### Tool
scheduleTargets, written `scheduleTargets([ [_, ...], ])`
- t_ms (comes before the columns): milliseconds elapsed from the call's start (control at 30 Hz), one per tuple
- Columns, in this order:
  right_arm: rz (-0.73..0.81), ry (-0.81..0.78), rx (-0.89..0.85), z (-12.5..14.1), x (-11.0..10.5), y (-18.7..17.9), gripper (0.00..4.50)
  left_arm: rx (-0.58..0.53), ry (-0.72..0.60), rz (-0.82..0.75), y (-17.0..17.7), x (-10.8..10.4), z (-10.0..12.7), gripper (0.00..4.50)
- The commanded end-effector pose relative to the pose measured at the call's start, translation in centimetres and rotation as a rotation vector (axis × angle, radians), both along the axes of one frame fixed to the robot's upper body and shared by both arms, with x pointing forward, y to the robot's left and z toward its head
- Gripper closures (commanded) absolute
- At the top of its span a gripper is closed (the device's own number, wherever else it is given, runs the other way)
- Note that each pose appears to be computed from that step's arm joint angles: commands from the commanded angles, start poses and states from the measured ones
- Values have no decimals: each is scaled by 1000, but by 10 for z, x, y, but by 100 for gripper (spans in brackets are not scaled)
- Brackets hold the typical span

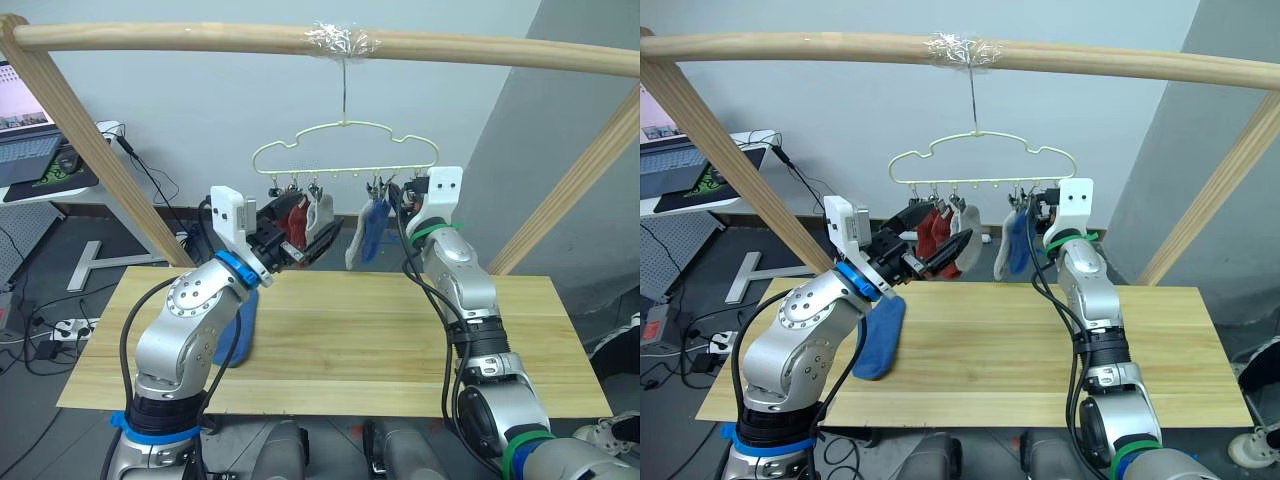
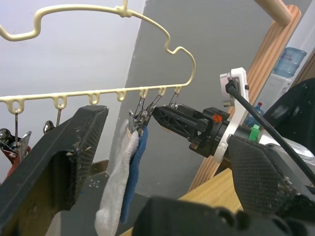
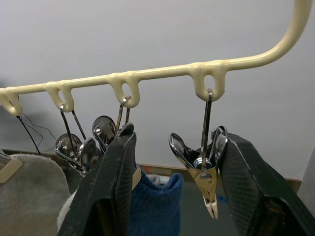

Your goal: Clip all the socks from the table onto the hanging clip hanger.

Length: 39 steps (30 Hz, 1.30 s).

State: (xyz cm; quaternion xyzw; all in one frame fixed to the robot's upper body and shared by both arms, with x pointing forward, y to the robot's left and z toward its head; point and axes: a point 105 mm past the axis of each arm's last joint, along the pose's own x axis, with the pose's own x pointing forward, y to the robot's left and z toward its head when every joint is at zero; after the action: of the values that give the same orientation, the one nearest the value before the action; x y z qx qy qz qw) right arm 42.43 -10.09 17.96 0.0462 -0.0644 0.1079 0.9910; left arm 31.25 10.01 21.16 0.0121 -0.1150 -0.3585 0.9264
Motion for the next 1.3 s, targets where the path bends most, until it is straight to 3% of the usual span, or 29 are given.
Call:
scheduleTargets([
  [33,0,-79,20,25,2,0,196,-10,-78,-46,-10,-9,19,0],
  [433,4,-79,17,24,3,0,196,-16,-79,-63,-12,-10,21,0],
  [533,5,-77,14,23,3,0,262,-18,-78,-63,-12,-10,21,0],
  [667,4,-77,10,23,3,-2,395,-18,-75,-64,-12,-12,20,0],
  [733,7,-77,10,22,3,-1,436,-19,-74,-63,-12,-12,20,0],
  [967,10,-85,-16,23,2,-8,449,-25,-31,-46,-8,-12,10,0],
  [1033,20,-84,-28,24,1,-12,449,-20,40,-16,0,-11,-8,0],
  [1133,123,-44,-120,19,-2,-6,449,92,183,126,28,-3,-58,0],
  [1233,188,-9,-149,15,-6,-1,449,147,240,191,43,-1,-81,0],
  [1300,200,10,-127,16,-10,-4,449,198,320,328,73,5,-112,0],
])
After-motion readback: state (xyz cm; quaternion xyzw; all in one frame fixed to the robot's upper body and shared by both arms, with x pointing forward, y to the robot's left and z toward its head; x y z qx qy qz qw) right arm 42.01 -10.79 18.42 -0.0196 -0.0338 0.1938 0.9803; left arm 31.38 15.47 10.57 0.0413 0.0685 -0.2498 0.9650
